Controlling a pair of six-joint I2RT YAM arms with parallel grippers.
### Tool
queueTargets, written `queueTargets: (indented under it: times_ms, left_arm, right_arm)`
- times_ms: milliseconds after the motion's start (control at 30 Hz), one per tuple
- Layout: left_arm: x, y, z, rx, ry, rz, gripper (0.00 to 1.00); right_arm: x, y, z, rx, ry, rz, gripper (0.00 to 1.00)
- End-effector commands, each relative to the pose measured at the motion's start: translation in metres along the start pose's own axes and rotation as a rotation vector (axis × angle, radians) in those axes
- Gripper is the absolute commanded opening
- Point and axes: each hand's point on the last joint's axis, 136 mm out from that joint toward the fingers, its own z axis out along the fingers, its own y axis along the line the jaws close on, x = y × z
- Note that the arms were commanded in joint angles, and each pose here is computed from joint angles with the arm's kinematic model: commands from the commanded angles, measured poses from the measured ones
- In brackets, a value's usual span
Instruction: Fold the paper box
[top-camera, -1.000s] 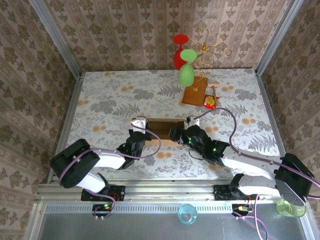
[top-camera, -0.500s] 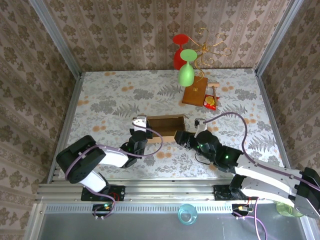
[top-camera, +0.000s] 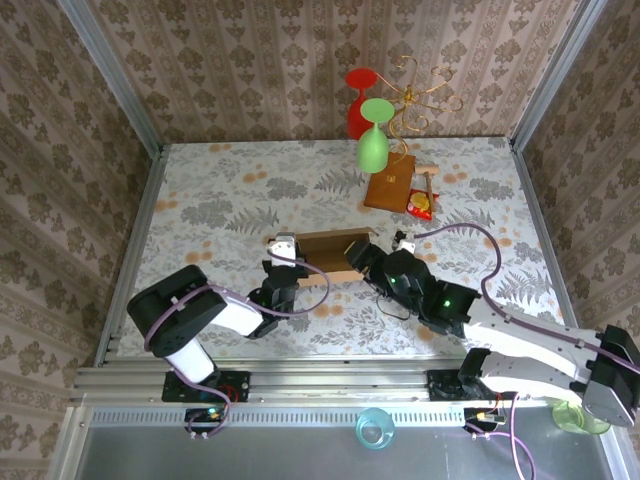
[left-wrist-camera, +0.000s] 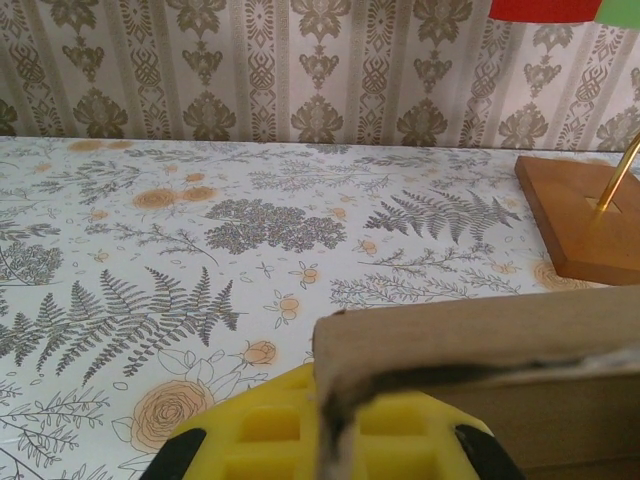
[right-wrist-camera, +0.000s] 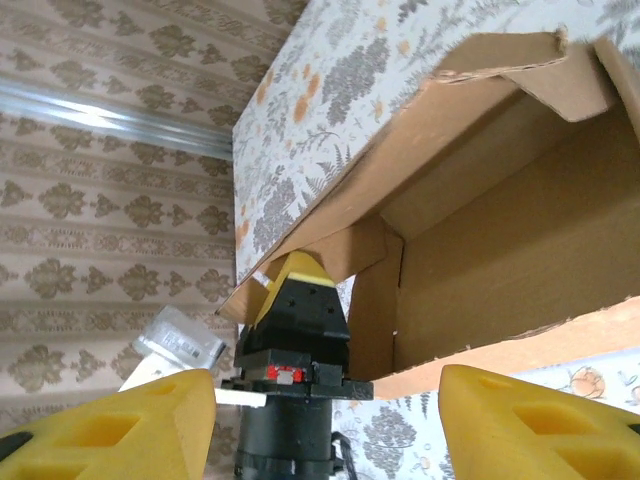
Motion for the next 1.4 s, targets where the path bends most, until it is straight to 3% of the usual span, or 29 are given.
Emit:
queueTargets:
  times_ms: [0, 200, 767, 1100, 1133, 1233, 1367]
  left_arm:
    - [0.033, 0.003, -0.003, -0.004, 0.091, 0.103, 0.00]
    - [0.034, 0.000, -0.005, 0.000, 0.087, 0.102, 0.00]
    - [0.036, -0.005, -0.006, 0.001, 0.084, 0.112, 0.00]
    - [0.037, -0.007, -0.007, 0.010, 0.085, 0.114, 0.00]
    - [0.036, -0.008, -0.007, 0.014, 0.084, 0.113, 0.03]
    - [0.032, -0.012, -0.013, 0.035, 0.079, 0.104, 0.31]
    - [0.026, -0.014, -0.024, 0.055, 0.098, 0.077, 0.52]
  right_arm:
    - [-0.012, 0.020, 0.008, -0.039, -0.070, 0.176, 0.60]
    - [-0.013, 0.032, 0.037, -0.054, -0.056, 0.259, 0.58]
    - [-0.018, 0.012, 0.109, -0.014, 0.007, 0.440, 0.44]
    - [-0.017, -0.011, 0.116, 0.039, -0.003, 0.481, 0.17]
    - [-0.017, -0.013, 0.117, 0.041, -0.004, 0.485, 0.15]
    - [-0.020, -0.018, 0.117, 0.047, -0.005, 0.506, 0.11]
    - [-0.020, -0.023, 0.116, 0.050, 0.000, 0.522, 0.07]
